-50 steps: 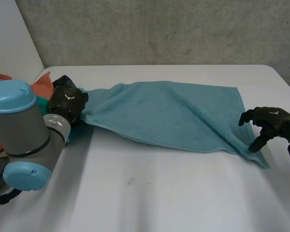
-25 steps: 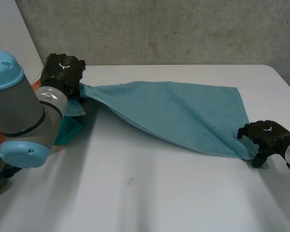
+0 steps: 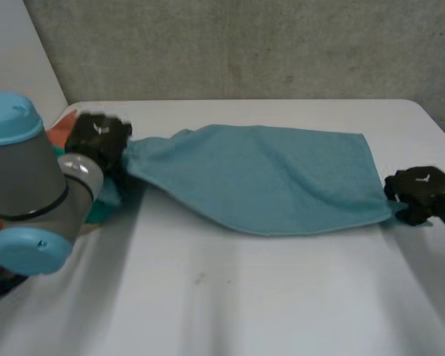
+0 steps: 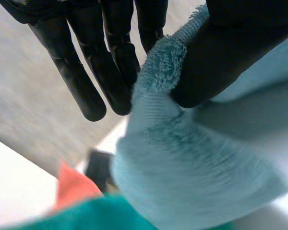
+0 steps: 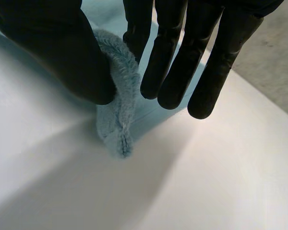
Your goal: Fold the laundry.
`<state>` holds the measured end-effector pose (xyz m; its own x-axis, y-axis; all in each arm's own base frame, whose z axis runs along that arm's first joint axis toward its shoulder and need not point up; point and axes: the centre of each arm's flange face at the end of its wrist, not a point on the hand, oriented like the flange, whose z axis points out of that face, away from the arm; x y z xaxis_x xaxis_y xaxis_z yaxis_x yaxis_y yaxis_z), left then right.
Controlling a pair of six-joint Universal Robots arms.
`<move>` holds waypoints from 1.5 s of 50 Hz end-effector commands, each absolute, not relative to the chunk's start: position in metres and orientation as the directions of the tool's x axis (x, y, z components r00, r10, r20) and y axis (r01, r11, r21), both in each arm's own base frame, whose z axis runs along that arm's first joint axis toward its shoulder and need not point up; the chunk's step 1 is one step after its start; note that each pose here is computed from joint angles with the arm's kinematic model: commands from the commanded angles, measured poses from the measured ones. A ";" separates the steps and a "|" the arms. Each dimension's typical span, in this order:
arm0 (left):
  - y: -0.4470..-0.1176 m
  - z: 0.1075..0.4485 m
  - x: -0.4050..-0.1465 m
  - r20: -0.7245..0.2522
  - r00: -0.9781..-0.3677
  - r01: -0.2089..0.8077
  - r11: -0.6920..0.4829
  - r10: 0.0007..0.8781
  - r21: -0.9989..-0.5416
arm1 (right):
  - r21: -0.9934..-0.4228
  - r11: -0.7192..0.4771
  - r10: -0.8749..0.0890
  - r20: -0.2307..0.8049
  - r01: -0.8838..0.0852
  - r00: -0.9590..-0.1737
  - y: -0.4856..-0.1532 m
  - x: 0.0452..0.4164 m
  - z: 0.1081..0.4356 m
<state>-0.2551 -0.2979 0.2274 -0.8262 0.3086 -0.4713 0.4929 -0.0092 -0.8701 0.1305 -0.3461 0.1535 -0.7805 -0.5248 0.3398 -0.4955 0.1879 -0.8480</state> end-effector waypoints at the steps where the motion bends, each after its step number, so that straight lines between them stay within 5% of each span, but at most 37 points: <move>1: -0.252 0.187 -0.237 -0.452 -0.758 0.610 0.266 0.470 -0.746 | -0.821 0.228 -0.475 0.376 -0.524 -0.796 -0.333 0.110 0.208; 5: -0.230 0.188 -0.228 -0.441 -0.738 0.640 0.322 0.511 -0.698 | -0.754 0.268 -0.517 0.412 -0.599 -0.750 -0.316 0.102 0.219; 10: -0.198 0.195 -0.218 -0.433 -0.705 0.678 0.355 0.561 -0.644 | -0.570 0.372 -0.611 0.444 -0.733 -0.656 -0.283 0.082 0.230; 14: -0.166 0.193 -0.205 -0.453 -0.620 0.763 0.358 0.640 -0.538 | -0.448 0.425 -0.662 0.438 -0.786 -0.608 -0.268 0.065 0.229; 15: -0.156 0.190 -0.201 -0.473 -0.566 0.806 0.332 0.675 -0.491 | -0.432 0.426 -0.667 0.443 -0.795 -0.599 -0.267 0.063 0.229; 18: -0.148 0.186 -0.199 -0.508 -0.492 0.853 0.275 0.706 -0.444 | -0.408 0.410 -0.674 0.467 -0.816 -0.573 -0.268 0.059 0.227; 21: -0.155 0.183 -0.201 -0.558 -0.461 0.868 0.221 0.690 -0.445 | -0.411 0.405 -0.668 0.477 -0.817 -0.571 -0.269 0.058 0.226; 27: -0.198 0.185 -0.218 -0.647 -0.516 0.824 0.120 0.561 -0.554 | -0.451 0.406 -0.582 0.543 -0.795 -0.605 -0.288 0.053 0.221; 31: -0.220 0.184 -0.226 -0.673 -0.540 0.807 0.082 0.506 -0.586 | -0.484 0.372 -0.588 0.538 -0.792 -0.605 -0.297 0.068 0.214; 43: -0.221 0.167 -0.225 -0.672 -0.539 0.817 0.121 0.508 -0.563 | -0.507 0.328 -0.571 0.566 -0.797 -0.595 -0.307 0.084 0.197; 50: -0.224 0.166 -0.219 -0.646 -0.602 0.778 0.160 0.470 -0.608 | -0.529 0.348 -0.545 0.558 -0.774 -0.626 -0.312 0.079 0.194; 59: -0.210 0.166 -0.205 -0.633 -0.642 0.758 0.234 0.432 -0.609 | -0.531 0.352 -0.547 0.552 -0.771 -0.630 -0.311 0.080 0.193; 75: -0.200 0.190 -0.198 -0.685 -0.617 0.781 0.192 0.387 -0.595 | -0.541 0.342 -0.525 0.568 -0.768 -0.634 -0.310 0.080 0.201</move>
<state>-0.1980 -0.2001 0.1816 -0.6442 0.3872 -0.6596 0.7588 0.2152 -0.6148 0.0804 -0.3100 0.1912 -0.6371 -0.5446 0.5454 -0.7643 0.3549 -0.5384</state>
